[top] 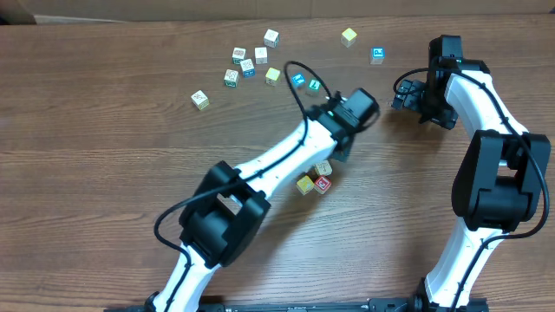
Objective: Form a circle
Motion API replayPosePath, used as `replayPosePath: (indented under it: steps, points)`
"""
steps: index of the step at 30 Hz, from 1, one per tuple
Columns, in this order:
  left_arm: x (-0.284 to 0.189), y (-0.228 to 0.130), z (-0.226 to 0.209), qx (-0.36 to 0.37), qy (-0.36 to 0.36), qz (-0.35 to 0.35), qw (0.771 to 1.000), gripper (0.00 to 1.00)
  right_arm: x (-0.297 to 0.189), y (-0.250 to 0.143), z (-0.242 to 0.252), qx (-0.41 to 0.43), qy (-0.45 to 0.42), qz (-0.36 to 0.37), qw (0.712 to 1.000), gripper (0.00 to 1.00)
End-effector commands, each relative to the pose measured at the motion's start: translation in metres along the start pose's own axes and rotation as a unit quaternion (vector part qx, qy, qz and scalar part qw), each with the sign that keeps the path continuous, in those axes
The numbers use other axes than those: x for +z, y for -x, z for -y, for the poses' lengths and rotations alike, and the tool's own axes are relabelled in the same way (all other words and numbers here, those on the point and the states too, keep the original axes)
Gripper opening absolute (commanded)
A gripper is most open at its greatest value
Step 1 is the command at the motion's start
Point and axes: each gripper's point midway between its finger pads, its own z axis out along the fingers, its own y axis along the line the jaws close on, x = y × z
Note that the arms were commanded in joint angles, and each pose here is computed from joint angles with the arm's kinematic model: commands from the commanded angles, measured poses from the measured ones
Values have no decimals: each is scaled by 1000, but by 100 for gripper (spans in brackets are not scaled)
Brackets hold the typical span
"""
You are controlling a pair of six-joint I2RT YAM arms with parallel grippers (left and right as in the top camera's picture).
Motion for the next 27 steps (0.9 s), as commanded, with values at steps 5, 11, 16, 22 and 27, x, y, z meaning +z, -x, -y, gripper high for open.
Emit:
replayPosePath:
  steps: [5, 11, 16, 22, 27]
  points:
    - [-14, 28, -42, -61, -30, 9, 998, 4, -7, 7, 0, 2, 3, 13, 1000, 100]
    - [-14, 31, -36, 21, -92, 3, 995, 4, -7, 7, 0, 2, 3, 13, 1000, 100]
    - [-9, 29, -32, 43, -101, 1, 994, 4, -7, 7, 0, 2, 3, 13, 1000, 100]
    - [-2, 23, -17, 70, -131, -7, 989, 4, -7, 7, 0, 2, 3, 13, 1000, 100]
    - [-4, 11, -4, 97, -150, -23, 984, 4, -7, 7, 0, 2, 3, 13, 1000, 100]
